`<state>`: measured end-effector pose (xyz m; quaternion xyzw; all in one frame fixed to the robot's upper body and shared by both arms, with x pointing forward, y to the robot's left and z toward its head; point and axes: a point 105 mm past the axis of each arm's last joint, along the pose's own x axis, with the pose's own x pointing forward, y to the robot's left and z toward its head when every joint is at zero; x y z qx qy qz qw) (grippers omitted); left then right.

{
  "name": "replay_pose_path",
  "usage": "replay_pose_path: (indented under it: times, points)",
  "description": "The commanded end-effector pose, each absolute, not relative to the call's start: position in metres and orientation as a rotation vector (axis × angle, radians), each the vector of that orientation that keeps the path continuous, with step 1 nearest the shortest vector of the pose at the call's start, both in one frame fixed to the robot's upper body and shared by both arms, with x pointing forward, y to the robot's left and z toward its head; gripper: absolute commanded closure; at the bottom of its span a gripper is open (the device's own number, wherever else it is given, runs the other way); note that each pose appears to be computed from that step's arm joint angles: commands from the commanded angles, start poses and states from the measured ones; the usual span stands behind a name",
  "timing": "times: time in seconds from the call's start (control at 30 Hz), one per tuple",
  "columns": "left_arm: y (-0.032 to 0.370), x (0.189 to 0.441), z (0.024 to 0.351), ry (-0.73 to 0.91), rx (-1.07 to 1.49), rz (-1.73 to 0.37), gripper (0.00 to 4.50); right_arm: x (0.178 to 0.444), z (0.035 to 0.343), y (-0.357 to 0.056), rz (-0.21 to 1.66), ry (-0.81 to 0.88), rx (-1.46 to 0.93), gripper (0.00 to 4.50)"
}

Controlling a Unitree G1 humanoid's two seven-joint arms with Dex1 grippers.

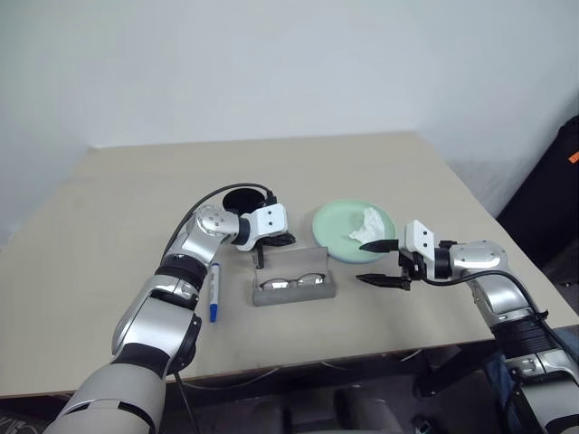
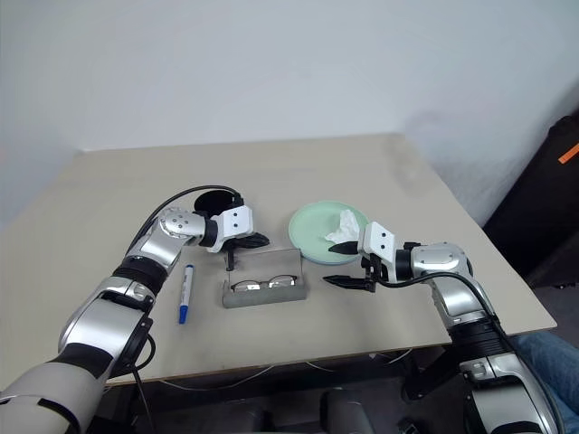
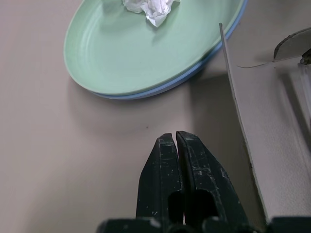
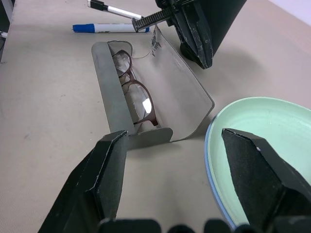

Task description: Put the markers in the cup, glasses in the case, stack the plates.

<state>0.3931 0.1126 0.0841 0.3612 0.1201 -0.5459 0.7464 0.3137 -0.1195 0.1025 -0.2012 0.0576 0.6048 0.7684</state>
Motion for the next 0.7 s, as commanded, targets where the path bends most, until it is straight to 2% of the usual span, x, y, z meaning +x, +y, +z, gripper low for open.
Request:
replay_pose_path:
  times: [0.03, 0.3, 0.7]
  points:
    - [0.113, 0.399, 0.092, 0.24, 0.793, -1.16, 4.48, 0.315, 0.116, -0.12, 1.308, 0.069, -0.443, 1.15]
    - [0.112, 0.411, 0.104, 0.186, 0.788, -1.086, 4.48, 0.316, 0.115, -0.118, 1.311, 0.068, -0.441, 1.15]
    - [0.106, 0.414, 0.115, 0.135, 0.776, -1.084, 4.48, 0.316, 0.113, -0.119, 1.309, 0.071, -0.445, 1.15]
